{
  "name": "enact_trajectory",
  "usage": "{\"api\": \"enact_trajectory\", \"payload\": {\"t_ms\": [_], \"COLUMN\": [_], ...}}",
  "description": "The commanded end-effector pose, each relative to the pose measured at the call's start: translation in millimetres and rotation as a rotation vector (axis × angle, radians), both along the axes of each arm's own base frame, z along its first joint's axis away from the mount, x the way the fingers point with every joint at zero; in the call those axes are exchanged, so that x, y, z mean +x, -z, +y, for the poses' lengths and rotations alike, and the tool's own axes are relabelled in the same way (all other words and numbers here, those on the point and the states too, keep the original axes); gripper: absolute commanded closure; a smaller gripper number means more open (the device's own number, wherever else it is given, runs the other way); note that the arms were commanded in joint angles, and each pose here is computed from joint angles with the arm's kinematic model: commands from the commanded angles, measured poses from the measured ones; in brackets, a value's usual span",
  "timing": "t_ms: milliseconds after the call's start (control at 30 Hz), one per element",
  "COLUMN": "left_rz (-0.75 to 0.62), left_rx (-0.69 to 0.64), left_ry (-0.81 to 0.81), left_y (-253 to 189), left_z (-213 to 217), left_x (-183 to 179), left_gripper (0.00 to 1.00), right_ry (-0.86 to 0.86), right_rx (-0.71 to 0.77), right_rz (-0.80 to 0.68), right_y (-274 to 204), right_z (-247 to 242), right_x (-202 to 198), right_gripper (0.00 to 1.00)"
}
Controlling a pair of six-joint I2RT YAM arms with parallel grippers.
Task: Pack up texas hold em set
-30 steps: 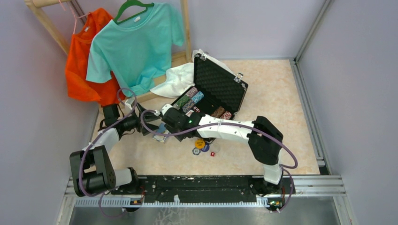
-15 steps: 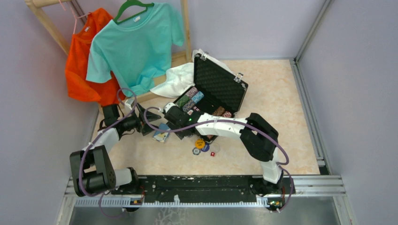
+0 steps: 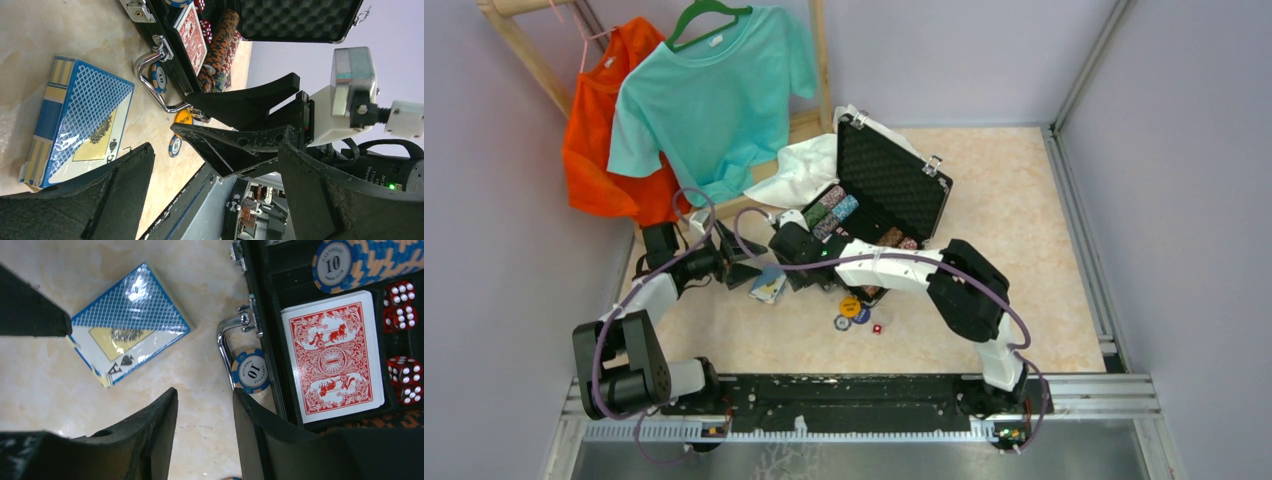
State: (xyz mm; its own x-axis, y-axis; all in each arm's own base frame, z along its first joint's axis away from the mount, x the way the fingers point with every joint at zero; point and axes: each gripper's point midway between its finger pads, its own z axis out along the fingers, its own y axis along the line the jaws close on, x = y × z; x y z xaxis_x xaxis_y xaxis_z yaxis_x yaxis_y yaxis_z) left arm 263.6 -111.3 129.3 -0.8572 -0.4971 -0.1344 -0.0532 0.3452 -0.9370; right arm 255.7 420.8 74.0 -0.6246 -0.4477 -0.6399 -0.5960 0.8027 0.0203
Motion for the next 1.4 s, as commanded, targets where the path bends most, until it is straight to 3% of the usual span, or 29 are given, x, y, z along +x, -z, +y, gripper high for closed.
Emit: {"api": "enact_trajectory", "payload": {"t_ms": [0, 167, 267, 400, 567, 667, 767, 867, 967, 1067, 1267, 1367], "left_rz": [-0.03, -0.031, -0.038, -0.062, -0.067, -0.095, -0.14, -0.278, -0.415, -0.51, -0.589, -0.668], "left_rx": [0.032, 0.061, 0.076, 0.102, 0.117, 0.171, 0.224, 0.3, 0.351, 0.401, 0.391, 0.477], "left_ry": [-0.017, -0.05, -0.069, -0.078, -0.071, -0.084, -0.08, -0.089, -0.056, -0.013, 0.135, 0.132], "left_y": [-1.4, -3.0, -5.5, -9.6, -10.6, -7.0, -13.7, -34.9, -56.4, -70.1, -66.3, -64.9], "left_z": [1.6, 4.6, 5.8, 6.9, 9.2, 14.6, 16.9, 15.7, 3.5, -7.4, -67.8, -107.9], "left_x": [3.1, 1.6, -0.2, -3.3, -8.1, -4.9, -6.3, -8.1, -14.3, -16.1, -23.9, -23.0], "left_gripper": [0.02, 0.02, 0.02, 0.02, 0.02, 0.03, 0.03, 0.03, 0.03, 0.03, 0.06, 0.07], "right_ry": [0.254, 0.444, 0.586, 0.674, 0.776, 0.804, 0.831, 0.873, 0.898, 0.89, 0.873, 0.874], "right_rx": [0.228, 0.278, 0.218, 0.205, 0.347, 0.358, 0.355, 0.398, 0.543, 0.69, 0.786, 0.78], "right_rz": [-0.068, -0.144, -0.159, -0.12, -0.087, -0.208, -0.323, -0.292, -0.233, -0.284, -0.438, -0.459], "right_y": [-34.6, -45.2, -36.0, -20.7, -19.7, -39.1, -75.8, -91.9, -108.0, -132.1, -169.6, -168.9], "right_z": [13.2, 12.4, 7.7, 20.5, 27.2, 12.1, -17.5, -63.8, -118.0, -171.5, -256.1, -278.1], "right_x": [21.5, 19.3, 20.3, 18.3, 15.3, 10.4, 5.0, 7.9, 10.0, 5.5, -5.7, -5.2], "right_gripper": [0.52, 0.24, 0.21, 0.26, 0.33, 0.34, 0.35, 0.34, 0.35, 0.35, 0.38, 0.41]}}
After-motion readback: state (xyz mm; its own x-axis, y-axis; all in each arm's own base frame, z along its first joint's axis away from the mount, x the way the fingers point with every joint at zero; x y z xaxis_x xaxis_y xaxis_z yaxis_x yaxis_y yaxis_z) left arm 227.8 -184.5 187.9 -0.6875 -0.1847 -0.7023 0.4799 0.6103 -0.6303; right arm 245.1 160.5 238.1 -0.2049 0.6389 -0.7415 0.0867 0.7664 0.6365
